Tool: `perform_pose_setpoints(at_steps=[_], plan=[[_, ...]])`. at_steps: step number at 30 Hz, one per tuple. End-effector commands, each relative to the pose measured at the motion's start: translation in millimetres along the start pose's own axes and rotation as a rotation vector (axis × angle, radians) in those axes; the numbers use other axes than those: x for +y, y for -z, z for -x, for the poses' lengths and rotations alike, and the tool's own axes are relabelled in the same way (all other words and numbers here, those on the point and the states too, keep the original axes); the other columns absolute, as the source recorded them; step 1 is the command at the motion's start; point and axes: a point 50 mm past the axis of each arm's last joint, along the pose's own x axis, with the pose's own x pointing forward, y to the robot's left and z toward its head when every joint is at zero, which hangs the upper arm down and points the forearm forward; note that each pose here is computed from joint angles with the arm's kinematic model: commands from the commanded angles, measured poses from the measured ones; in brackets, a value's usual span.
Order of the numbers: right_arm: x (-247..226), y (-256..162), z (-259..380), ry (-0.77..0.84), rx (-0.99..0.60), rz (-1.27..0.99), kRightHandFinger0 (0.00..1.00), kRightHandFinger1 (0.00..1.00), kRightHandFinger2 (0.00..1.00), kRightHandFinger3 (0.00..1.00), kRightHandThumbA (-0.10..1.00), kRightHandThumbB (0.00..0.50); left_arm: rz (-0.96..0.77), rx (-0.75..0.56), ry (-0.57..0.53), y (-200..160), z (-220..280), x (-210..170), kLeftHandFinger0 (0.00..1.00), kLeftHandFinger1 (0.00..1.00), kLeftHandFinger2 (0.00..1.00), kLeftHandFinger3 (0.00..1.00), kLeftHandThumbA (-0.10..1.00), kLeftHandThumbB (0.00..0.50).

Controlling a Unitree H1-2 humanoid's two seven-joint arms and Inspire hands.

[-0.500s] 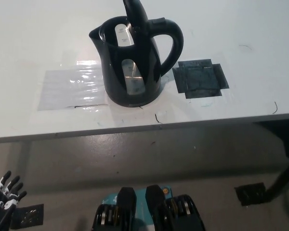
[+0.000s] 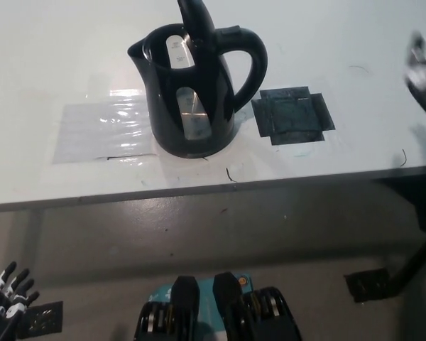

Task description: The robot uses its right hand to push down on the lid of a kettle kept in the middle of the desk to close it

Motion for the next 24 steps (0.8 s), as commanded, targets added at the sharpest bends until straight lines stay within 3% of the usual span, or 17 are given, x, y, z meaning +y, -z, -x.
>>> perform_pose_setpoints(at_steps=[1, 15, 16, 24], plan=[[71.1, -54.5, -73.8, -0.161, -0.088, -0.065, 1.00, 1.00, 1.00, 1.00, 0.37, 0.141, -0.007, -0.035, 0.019, -8.5, 10.4, 5.2, 1.00, 1.00, 1.00, 1.00, 0.33, 0.269], [182.2, -23.6, -149.1, -0.216, 0.036, -0.171, 1.00, 1.00, 1.00, 1.00, 0.41, 0.111, 0.023, -0.004, 0.029, 2.7, 19.8, -2.3, 1.00, 1.00, 1.00, 1.00, 0.31, 0.283], [210.5, -20.9, -154.8, -0.237, 0.070, -0.143, 1.00, 1.00, 1.00, 1.00, 0.41, 0.110, 0.026, 0.002, 0.028, 3.5, 20.7, -2.6, 1.00, 1.00, 1.00, 1.00, 0.32, 0.276], [257.2, -6.1, -157.1, -0.280, 0.139, -0.101, 0.96, 0.98, 1.00, 1.00, 0.50, 0.172, 0.026, 0.013, 0.033, 6.1, 27.4, -0.9, 1.00, 1.00, 1.00, 1.00, 0.30, 0.277]])
